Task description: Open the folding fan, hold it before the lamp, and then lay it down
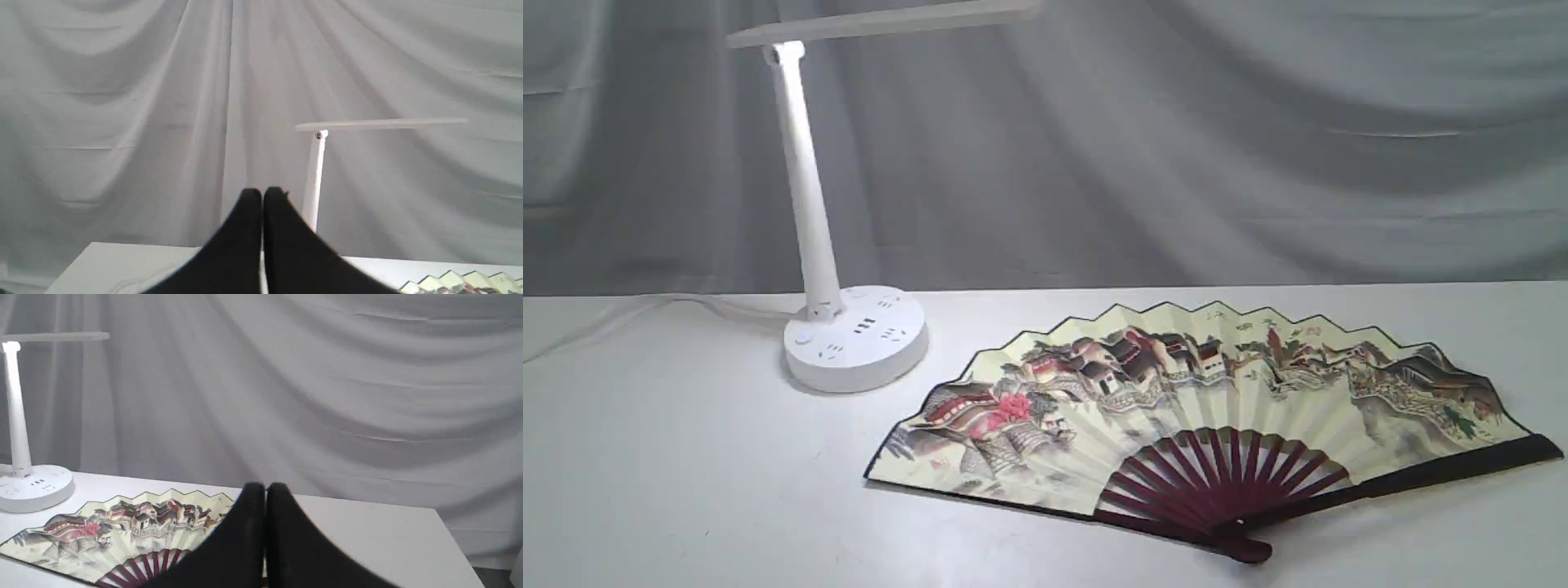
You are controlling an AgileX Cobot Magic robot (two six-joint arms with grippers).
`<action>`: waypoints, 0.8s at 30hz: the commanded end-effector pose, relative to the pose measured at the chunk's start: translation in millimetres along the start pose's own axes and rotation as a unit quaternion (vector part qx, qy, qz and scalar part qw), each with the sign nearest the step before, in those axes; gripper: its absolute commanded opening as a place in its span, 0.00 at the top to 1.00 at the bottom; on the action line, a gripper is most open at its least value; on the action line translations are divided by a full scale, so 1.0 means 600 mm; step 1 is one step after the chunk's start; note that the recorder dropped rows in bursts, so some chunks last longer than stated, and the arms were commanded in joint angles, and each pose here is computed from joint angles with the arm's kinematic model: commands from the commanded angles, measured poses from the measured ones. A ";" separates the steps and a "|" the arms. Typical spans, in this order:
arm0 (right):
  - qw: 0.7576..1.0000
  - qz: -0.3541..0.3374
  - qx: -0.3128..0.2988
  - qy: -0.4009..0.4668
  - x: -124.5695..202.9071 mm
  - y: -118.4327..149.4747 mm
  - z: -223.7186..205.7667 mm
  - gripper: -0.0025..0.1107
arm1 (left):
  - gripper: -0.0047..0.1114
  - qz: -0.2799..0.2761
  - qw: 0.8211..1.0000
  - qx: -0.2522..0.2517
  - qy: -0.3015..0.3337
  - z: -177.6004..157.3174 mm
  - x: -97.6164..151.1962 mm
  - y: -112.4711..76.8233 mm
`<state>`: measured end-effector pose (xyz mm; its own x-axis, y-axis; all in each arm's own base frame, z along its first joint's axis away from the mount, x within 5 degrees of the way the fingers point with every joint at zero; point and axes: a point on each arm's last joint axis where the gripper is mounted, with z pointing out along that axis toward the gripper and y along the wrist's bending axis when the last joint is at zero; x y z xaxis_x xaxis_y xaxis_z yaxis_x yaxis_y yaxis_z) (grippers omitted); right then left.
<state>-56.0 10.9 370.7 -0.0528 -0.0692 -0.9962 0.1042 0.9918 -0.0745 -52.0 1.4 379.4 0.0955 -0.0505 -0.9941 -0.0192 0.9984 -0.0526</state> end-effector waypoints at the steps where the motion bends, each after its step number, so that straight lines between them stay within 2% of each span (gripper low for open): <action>1: 1.000 -0.009 0.007 0.025 0.016 -0.002 0.013 0.98 | 0.96 -0.001 1.000 0.003 0.021 0.012 0.016 0.002; 4: 0.999 -0.009 0.007 0.031 0.023 -0.002 0.021 0.98 | 0.96 -0.001 1.000 0.003 0.027 0.018 0.024 0.002; 13: 1.000 -0.004 0.005 0.000 0.016 -0.002 0.025 0.98 | 0.96 -0.002 1.000 0.027 -0.016 0.036 0.027 0.003; 16: 1.000 0.000 0.002 -0.016 0.017 0.000 0.033 0.98 | 0.96 -0.009 0.999 0.031 -0.013 0.052 0.046 0.002; 21: 1.000 0.006 0.000 0.013 0.051 0.001 0.065 0.98 | 0.96 -0.035 0.998 0.047 0.021 0.068 0.076 -0.004; 24: 1.000 -0.002 0.010 -0.004 0.068 -0.001 0.089 0.98 | 0.96 -0.037 0.998 0.047 0.001 0.084 0.092 -0.004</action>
<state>-11.0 3.5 332.7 -0.0709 -0.0658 -0.9953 0.1134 0.9908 -0.0735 -0.6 -1.7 332.8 0.0653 -0.1038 -0.9925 0.0653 0.9929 -0.0995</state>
